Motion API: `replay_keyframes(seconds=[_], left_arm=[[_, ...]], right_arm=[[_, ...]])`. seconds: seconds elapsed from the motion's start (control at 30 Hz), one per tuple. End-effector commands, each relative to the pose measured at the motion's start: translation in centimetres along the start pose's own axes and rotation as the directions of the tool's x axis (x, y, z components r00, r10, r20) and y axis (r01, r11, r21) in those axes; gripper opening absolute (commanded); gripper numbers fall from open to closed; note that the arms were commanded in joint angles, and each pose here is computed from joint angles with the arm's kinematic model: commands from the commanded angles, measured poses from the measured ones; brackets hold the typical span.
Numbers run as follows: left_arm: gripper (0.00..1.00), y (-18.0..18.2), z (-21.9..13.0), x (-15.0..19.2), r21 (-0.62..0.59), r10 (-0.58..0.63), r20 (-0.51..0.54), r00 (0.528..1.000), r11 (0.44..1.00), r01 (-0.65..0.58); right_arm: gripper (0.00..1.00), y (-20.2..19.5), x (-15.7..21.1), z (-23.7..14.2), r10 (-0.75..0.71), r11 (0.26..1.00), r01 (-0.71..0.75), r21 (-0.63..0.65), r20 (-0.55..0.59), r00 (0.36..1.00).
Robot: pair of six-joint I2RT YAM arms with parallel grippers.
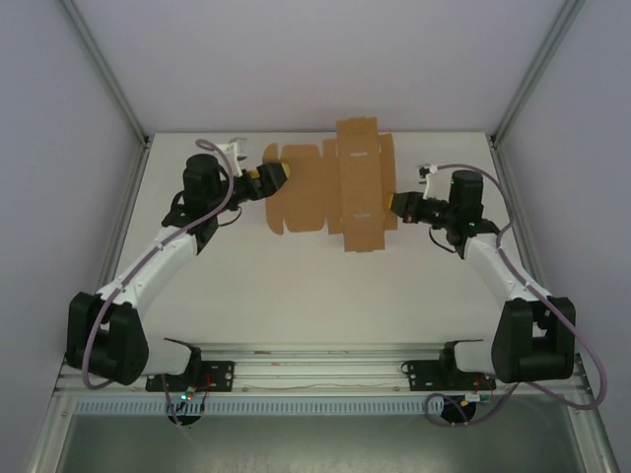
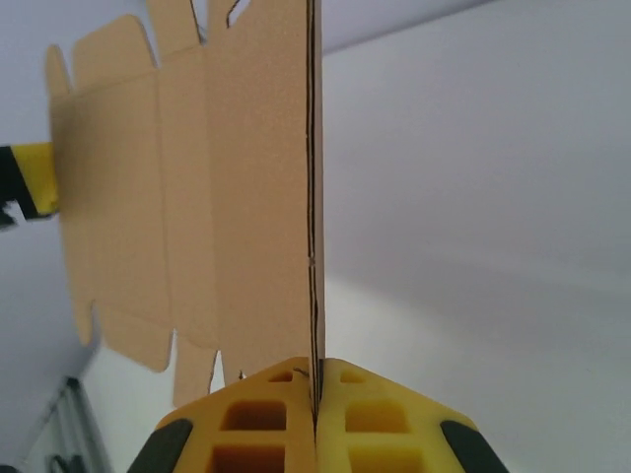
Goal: Assemble paper box
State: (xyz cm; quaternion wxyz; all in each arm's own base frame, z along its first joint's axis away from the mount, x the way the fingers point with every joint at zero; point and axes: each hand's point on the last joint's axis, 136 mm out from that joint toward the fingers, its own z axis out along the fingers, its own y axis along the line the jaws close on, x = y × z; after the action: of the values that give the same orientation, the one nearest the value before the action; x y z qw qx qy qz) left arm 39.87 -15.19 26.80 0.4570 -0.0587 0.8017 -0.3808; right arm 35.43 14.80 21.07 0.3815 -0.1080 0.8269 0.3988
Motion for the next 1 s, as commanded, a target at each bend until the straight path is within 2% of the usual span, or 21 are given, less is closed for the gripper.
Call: replay_keyframes(seconds=[0.0,0.1,0.2,0.3,0.37,0.43,0.6,0.7,0.83,0.9,0.97], left_arm=[[1.0,9.3,-3.1,2.8,-0.449,0.03,-0.016,0.999,0.893,-0.034],[1.0,11.3,-4.6,4.3,-0.534,0.026,-0.045,0.999,0.844,-0.047],[1.0,11.2,-4.8,5.0,-0.524,0.024,-0.069,0.997,0.85,-0.056],[1.0,10.1,-4.1,5.1,-0.459,0.01,-0.069,0.998,0.887,-0.041],[1.0,8.6,-2.9,5.4,-0.362,-0.009,-0.077,0.997,0.932,-0.02],[1.0,6.9,-1.5,5.7,-0.252,-0.028,-0.103,0.994,0.968,0.001],[1.0,3.4,1.0,5.0,-0.059,-0.052,-0.153,0.987,0.997,0.043],[1.0,2.1,2.2,4.2,-0.01,-0.081,-0.176,0.981,0.997,0.081],[1.0,1.0,3.8,3.7,0.017,-0.07,-0.214,0.974,0.997,0.076],[1.0,0.6,4.5,3.7,0.032,-0.062,-0.236,0.97,0.997,0.072],[1.0,0.2,5.2,4.0,0.037,-0.05,-0.264,0.963,0.997,0.062]], right_arm=[[0.0,-2.8,2.9,1.4,-0.1,0.976,0.128,0.177,-0.16,0.982],[0.0,-4.9,4.7,3.2,-0.124,0.941,0.206,0.267,-0.293,0.948],[0.0,-6.2,5.3,4.9,-0.251,0.852,0.395,0.344,-0.393,0.885],[0.0,-6.4,4.8,6.3,-0.449,0.671,0.641,0.374,-0.482,0.752],[0.0,-5.7,4.3,7.3,-0.575,0.507,0.783,0.361,-0.534,0.619],[0.0,-4.4,4.1,8.5,-0.683,0.378,0.871,0.313,-0.541,0.491],[0.0,-1.6,3.0,10.2,-0.833,0.169,0.931,0.323,-0.458,0.31],[0.0,-0.9,3.1,11.0,-0.854,0.034,0.949,0.313,-0.484,0.191],[0.0,-0.3,4.1,12.6,-0.832,-0.167,0.956,0.241,-0.555,-0.005],[0.0,0.0,4.4,13.4,-0.828,-0.206,0.954,0.219,-0.559,-0.05],[0.0,0.4,4.4,13.9,-0.836,-0.208,0.952,0.226,-0.546,-0.052]])
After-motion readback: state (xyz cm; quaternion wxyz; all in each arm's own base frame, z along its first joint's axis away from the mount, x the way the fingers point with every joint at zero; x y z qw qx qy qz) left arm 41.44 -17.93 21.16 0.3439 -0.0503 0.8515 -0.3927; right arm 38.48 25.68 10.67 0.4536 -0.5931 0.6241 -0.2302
